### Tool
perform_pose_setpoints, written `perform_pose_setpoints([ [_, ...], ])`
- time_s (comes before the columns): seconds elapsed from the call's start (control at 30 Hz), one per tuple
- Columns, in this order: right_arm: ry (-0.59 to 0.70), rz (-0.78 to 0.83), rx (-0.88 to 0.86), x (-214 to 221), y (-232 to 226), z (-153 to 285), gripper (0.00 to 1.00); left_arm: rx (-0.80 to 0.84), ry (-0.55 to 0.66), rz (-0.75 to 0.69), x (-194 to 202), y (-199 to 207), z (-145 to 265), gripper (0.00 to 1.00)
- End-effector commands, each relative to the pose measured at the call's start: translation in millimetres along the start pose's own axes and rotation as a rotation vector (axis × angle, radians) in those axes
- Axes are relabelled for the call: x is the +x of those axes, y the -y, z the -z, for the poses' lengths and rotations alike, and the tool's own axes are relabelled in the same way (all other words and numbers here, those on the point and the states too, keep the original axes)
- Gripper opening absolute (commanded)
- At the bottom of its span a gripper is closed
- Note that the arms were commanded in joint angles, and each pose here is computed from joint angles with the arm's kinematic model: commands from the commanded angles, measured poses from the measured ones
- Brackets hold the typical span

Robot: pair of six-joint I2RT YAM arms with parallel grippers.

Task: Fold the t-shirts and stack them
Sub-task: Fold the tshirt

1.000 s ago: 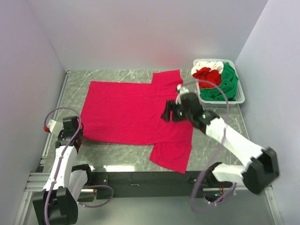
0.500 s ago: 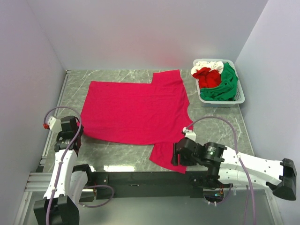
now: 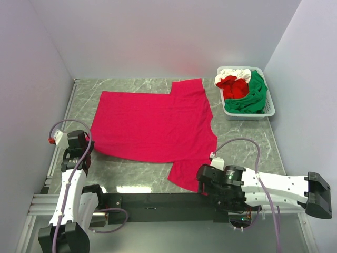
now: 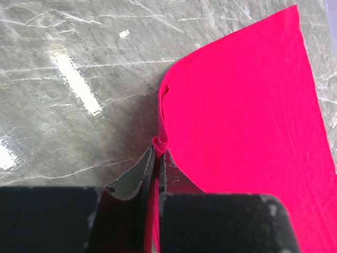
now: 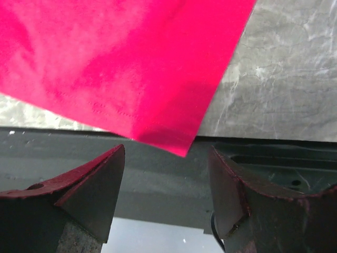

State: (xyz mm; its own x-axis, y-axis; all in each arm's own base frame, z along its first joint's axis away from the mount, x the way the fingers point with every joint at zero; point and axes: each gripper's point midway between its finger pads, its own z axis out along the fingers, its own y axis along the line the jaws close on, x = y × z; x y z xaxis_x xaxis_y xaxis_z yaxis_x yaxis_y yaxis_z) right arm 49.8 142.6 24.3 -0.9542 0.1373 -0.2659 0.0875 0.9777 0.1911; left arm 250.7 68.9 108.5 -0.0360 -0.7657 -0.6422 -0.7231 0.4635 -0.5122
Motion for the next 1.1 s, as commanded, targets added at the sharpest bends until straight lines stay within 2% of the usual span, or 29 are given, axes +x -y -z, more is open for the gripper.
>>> perform_pose_setpoints([
  [0.0,0.028,-0.052,-0.004,-2,-3,-9,0.71,0.055,0.025,-0.001,-10,15,2,0.01],
  [0.27,0.024,-0.06,-0.002,2,-2,-23,0.68,0.053,0.025,-0.004,-11,15,2,0.01],
  [0.53,-0.017,-0.048,0.027,11,3,-30,0.57,0.052,0.026,-0.003,-12,16,3,0.01],
  [0.57,-0.019,-0.052,0.029,12,4,-30,0.55,0.052,0.024,-0.004,-12,16,3,0.01],
  [0.77,-0.025,-0.064,0.043,12,4,-29,0.26,0.059,0.025,-0.003,-12,17,4,0.01],
  [0.8,-0.024,-0.063,0.046,12,4,-28,0.15,0.061,0.024,-0.002,-12,17,4,0.01],
  [0.9,-0.021,-0.059,0.051,11,1,-25,0.0,0.062,0.025,-0.003,-12,18,4,0.01],
  [1.07,0.018,-0.043,0.121,1,8,-4,0.0,0.056,0.028,0.0,-13,16,5,0.01],
])
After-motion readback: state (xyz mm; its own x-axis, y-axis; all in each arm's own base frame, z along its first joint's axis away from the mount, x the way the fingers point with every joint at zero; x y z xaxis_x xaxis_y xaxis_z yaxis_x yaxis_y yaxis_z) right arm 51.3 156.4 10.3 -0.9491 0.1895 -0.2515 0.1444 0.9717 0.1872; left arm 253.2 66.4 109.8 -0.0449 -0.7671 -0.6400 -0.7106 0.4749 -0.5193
